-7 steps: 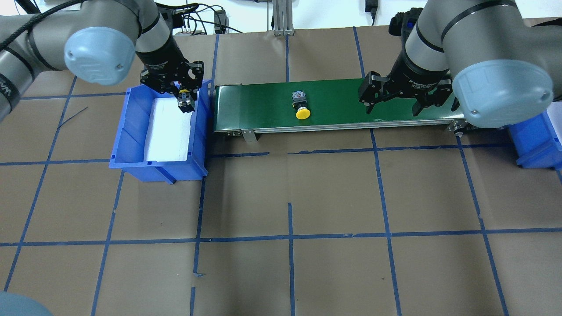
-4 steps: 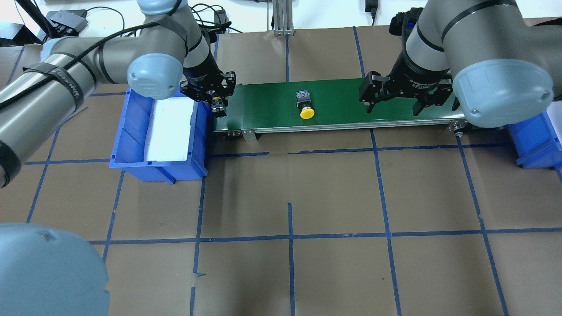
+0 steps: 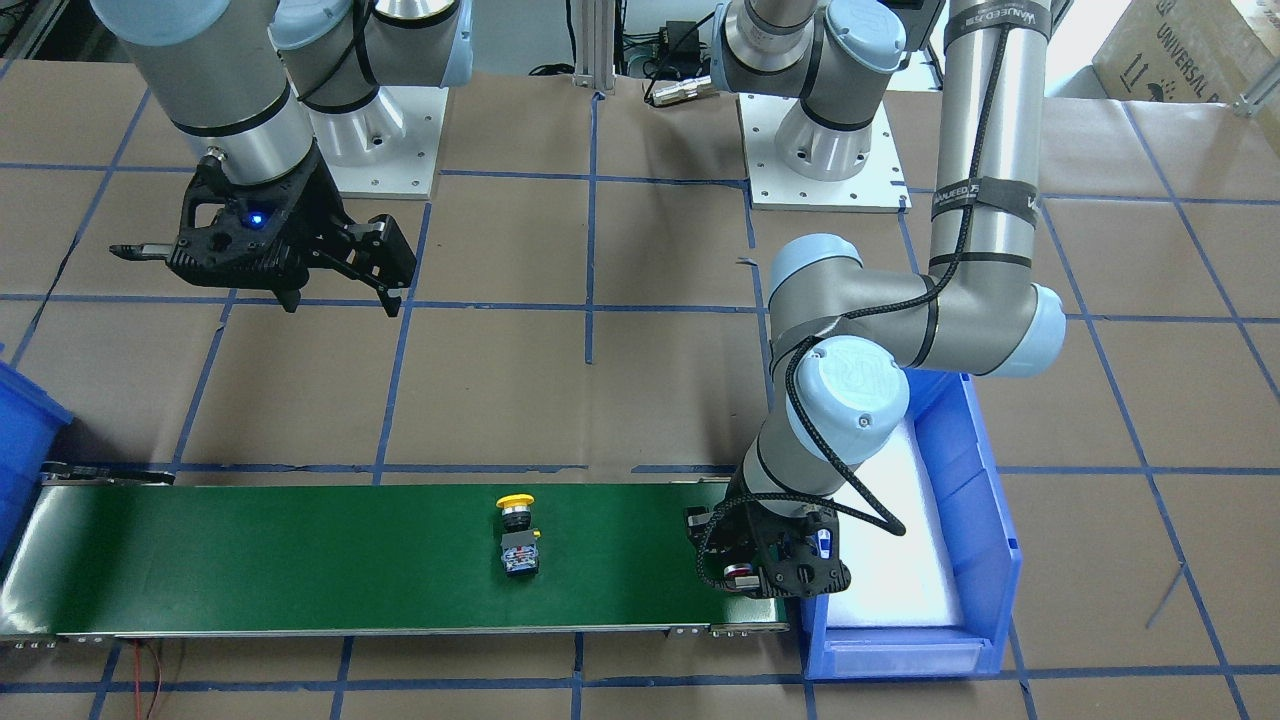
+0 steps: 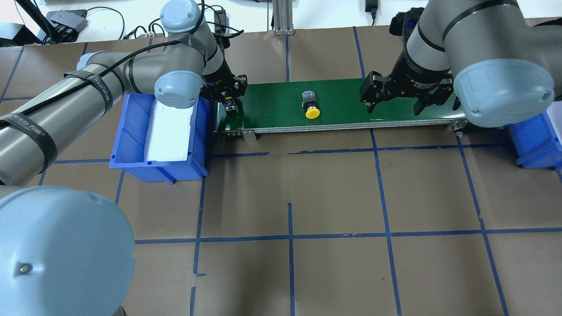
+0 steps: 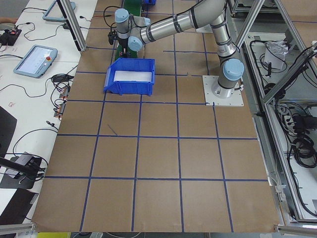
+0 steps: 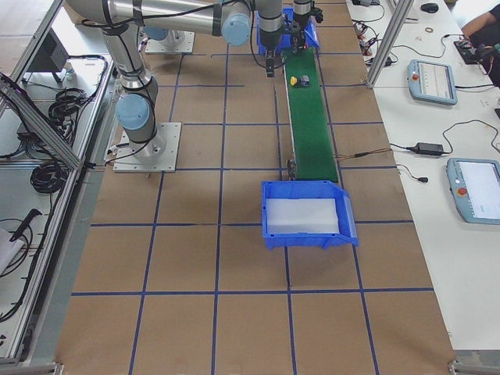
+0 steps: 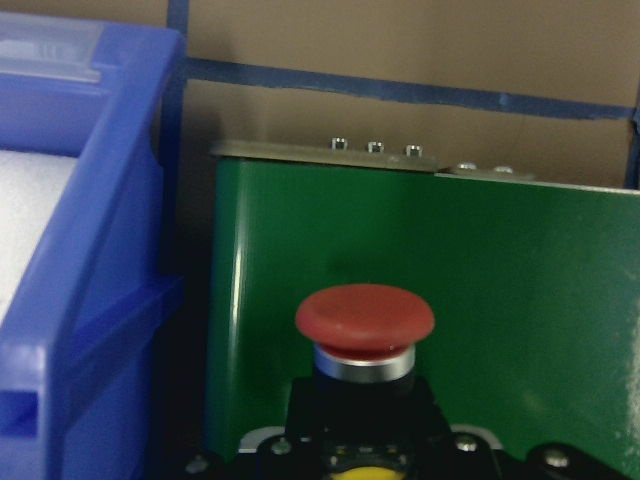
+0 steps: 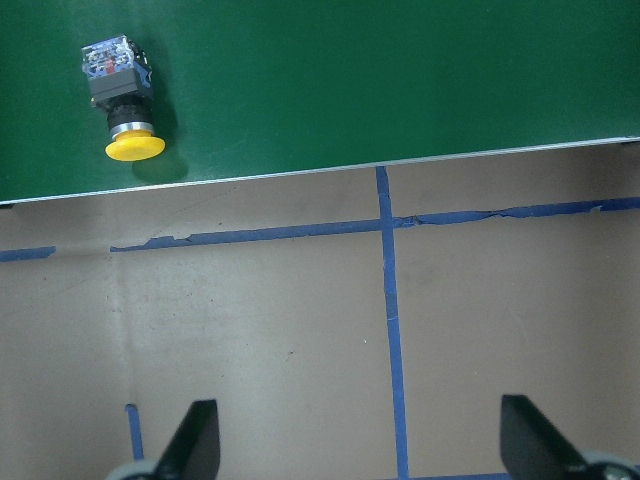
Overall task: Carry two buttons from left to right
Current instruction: 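Place the red button on the conveyor start and open the left gripper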
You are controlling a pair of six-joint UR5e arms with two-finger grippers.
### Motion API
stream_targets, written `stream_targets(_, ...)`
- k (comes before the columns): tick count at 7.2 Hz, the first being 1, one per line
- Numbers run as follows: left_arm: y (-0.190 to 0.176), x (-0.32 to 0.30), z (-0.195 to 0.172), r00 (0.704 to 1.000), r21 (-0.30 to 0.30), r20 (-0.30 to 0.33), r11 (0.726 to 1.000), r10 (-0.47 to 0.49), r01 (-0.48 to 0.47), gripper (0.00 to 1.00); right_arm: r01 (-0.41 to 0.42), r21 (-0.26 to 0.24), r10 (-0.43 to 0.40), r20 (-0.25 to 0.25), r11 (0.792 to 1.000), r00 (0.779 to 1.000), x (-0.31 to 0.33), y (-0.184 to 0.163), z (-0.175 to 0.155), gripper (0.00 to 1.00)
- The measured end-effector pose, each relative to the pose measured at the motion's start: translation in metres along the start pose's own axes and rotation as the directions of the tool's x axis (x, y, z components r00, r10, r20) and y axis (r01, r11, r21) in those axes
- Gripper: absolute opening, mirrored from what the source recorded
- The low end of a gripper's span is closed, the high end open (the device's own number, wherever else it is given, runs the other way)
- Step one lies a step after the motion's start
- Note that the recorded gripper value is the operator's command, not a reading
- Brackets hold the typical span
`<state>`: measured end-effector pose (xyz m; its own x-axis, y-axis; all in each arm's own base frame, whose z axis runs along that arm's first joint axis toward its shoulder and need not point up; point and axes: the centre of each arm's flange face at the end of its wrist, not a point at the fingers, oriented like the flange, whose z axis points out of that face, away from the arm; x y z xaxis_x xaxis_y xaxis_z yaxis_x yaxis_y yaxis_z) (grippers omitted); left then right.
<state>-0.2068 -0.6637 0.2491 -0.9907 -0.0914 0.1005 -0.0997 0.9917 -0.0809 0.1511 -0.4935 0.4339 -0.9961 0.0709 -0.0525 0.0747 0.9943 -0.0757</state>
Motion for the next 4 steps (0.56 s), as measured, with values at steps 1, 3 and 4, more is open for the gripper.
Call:
stream_targets(1,-0.0016,-0.0002,0.003,1.0,0.006,0.0,1.0,0.002,-0.002,0.18,0.0,0.001,0.0,0.001,1.0,1.0,0.0,-0.0001,-0.0001,1.0)
stream_targets(3,-0.0057,0.0005,0.0009,1.0,0.016,-0.002,1.0,0.004,-0.004,0.21,0.0,0.001,0.0,0.002,1.0,1.0,-0.0001,-0.0001,-0.0001,1.0)
stream_targets(4,-0.007,0.0014,-0.001,1.0,0.019,-0.003,1.0,0.005,-0.005,0.24,0.001,0.001,-0.001,0.002,1.0,1.0,-0.0005,0.0,-0.0001,1.0)
